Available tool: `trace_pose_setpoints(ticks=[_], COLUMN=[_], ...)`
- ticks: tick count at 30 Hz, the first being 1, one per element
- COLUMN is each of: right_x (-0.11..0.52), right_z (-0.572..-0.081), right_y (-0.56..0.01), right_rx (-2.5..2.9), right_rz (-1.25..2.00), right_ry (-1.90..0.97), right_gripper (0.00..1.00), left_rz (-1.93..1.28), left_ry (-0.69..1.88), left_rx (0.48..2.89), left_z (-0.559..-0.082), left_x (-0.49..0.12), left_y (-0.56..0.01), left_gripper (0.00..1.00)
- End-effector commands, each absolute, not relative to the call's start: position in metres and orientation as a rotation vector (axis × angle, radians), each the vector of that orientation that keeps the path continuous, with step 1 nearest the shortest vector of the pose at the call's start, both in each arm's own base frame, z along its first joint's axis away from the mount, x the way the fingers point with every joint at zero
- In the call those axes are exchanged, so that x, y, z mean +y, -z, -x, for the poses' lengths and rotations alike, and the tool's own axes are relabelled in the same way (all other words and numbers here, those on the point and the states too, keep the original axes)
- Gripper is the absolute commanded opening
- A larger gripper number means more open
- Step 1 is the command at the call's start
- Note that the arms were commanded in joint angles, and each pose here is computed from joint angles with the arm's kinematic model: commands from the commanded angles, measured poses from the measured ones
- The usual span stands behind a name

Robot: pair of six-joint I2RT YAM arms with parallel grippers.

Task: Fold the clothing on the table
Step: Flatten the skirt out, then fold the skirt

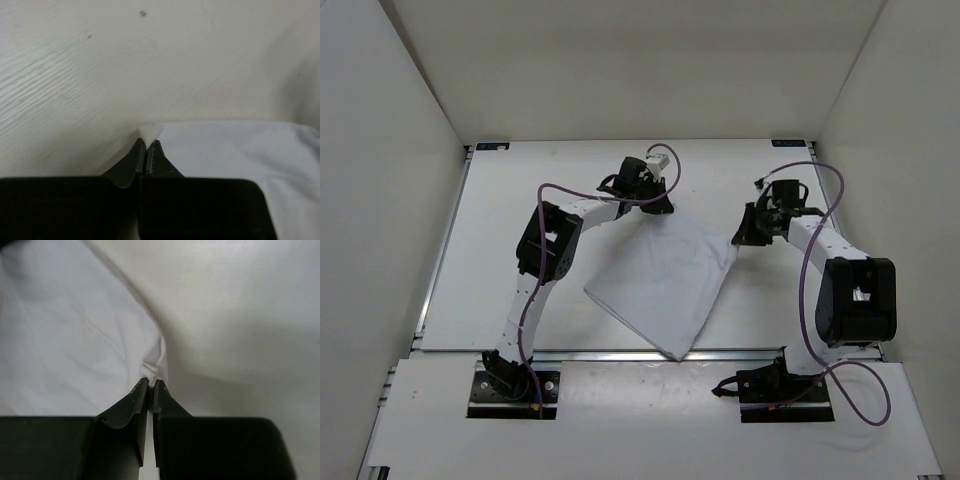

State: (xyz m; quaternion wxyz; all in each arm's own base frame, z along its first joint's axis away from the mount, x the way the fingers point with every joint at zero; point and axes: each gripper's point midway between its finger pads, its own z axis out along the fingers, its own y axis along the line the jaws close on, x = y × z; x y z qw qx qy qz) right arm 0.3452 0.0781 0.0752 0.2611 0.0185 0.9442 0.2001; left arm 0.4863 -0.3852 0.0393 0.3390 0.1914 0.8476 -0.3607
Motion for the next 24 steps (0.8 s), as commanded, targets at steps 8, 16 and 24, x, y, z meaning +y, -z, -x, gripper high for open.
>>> trace_pose_setpoints(ticks=[8, 16, 24], right_x=[0.090, 0.151, 0.147], right_z=[-0.441, -0.462, -0.557], right_y=[-0.137, -0.134, -0.346], right_rx=[2.293, 2.284, 1.916], right_rz=[-0.022, 0.112, 0.251], right_ry=[-0.696, -0.892, -0.759], right_gripper=[0.00, 0.00, 0.00], left_rz=[-0.353, -0.318, -0.297], left_ry=[0.773, 0.722, 0.593], left_rx=[2.042, 2.043, 1.729], left_z=[-0.491, -0.474, -0.533], left_x=[-0.273, -0.241, -0.214], left_y=[-0.147, -0.149, -0.332], left_gripper=[0.00, 0.00, 0.00])
